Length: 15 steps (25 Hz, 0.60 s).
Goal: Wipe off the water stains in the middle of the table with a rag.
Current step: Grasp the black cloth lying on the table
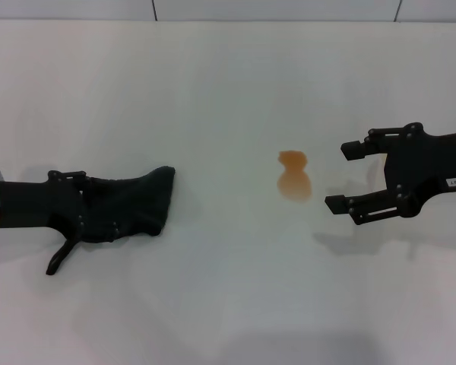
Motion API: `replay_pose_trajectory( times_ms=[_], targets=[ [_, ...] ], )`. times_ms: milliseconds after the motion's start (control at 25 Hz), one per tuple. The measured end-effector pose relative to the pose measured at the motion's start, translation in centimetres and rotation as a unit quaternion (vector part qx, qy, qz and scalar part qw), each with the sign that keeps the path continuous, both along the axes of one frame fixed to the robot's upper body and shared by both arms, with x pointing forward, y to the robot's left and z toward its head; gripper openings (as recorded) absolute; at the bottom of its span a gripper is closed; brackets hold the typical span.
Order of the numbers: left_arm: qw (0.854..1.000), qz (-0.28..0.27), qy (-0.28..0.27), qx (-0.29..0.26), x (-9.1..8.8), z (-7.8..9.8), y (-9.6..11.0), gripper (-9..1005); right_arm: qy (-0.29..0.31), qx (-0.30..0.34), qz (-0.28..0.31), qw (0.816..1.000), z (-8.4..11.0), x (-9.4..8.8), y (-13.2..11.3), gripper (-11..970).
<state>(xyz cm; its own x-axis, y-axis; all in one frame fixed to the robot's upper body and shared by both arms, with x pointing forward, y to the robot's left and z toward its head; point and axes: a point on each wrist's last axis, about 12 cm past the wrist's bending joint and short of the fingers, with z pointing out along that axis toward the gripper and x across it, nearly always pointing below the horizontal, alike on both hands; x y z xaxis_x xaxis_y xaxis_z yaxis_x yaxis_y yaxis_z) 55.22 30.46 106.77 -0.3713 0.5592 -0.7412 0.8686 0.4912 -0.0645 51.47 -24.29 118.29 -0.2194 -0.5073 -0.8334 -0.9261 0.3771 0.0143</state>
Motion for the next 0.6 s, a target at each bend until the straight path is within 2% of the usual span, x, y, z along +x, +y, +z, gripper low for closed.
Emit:
replay_pose_trajectory(
  times_ms=[320,600],
  targets=[
    [1.0,0.003,0.002,-0.001,0.01,-0.17,-0.38,865,-0.003,0.0,0.001,1.0,0.24,-0.02,0.06,843],
    [1.0,0.017,-0.002,0.007,0.9,-0.02,-0.9,615,-0.003,0.001,-0.001,1.0,0.39,-0.02,0.0,843]
  ],
)
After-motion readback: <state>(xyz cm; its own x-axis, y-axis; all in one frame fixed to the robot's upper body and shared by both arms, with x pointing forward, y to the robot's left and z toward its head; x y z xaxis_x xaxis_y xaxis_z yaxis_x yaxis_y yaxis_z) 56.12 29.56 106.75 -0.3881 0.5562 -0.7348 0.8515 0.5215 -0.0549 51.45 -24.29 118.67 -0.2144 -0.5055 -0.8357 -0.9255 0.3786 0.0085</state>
